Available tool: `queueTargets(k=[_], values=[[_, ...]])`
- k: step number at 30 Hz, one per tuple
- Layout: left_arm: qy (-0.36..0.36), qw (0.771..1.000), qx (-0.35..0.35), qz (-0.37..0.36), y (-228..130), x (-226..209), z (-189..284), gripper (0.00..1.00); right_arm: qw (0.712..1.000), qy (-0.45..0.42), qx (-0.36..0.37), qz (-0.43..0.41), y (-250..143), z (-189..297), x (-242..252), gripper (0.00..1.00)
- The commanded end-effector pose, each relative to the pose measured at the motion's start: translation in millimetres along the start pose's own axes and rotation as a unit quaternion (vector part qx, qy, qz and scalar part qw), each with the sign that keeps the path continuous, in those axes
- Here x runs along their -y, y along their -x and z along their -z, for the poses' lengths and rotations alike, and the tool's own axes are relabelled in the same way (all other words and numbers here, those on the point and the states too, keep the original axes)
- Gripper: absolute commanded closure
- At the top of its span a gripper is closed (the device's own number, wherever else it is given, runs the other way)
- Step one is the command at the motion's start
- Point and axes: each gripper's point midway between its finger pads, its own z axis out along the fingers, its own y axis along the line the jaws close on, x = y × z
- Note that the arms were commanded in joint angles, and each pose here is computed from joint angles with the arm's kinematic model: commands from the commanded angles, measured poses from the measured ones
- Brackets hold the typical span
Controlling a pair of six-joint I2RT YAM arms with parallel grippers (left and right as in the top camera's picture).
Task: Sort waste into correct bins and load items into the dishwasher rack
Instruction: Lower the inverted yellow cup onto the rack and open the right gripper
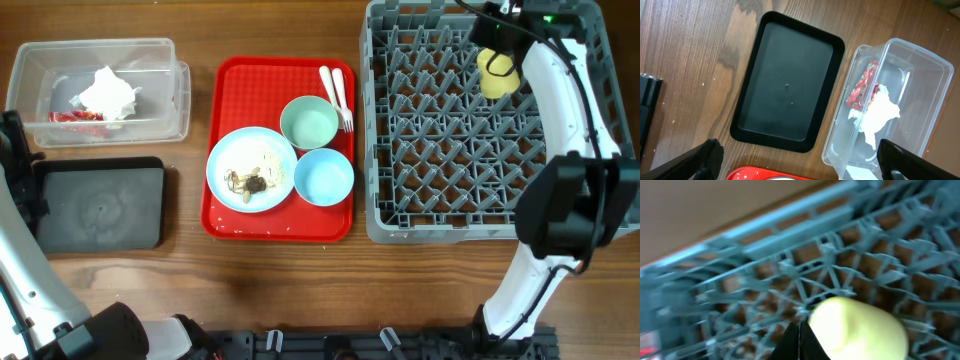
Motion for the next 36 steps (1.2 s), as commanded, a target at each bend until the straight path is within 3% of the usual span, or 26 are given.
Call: queueTargets(k=[1,19,30,33,36], values=[[0.005,1.0,0.003,0.01,2,-1,-2,0.0,0.998,-0.053,-0.012,-0.005,-12,-20,23,0.95],[0.005,1.0,0.002,0.01,2,-1,-2,0.0,0.995,-0.074,-0.065,0.024,-37,-28,39,0.96],[0.005,1.0,0.002,0.01,2,-1,-2,0.0,0.984,-0.165,-0.065,0.009,-34,22,71,0.96],[0.005,1.0,0.003,0.01,2,-1,-2,0.0,0.987,-0.146,-0.065,-0.008,-32,42,64,0.96],[0.005,1.0,0.003,0.01,2,-1,-2,0.0,0.996,-0.061,-0.067,-0.003,-29,63,35,0.96]])
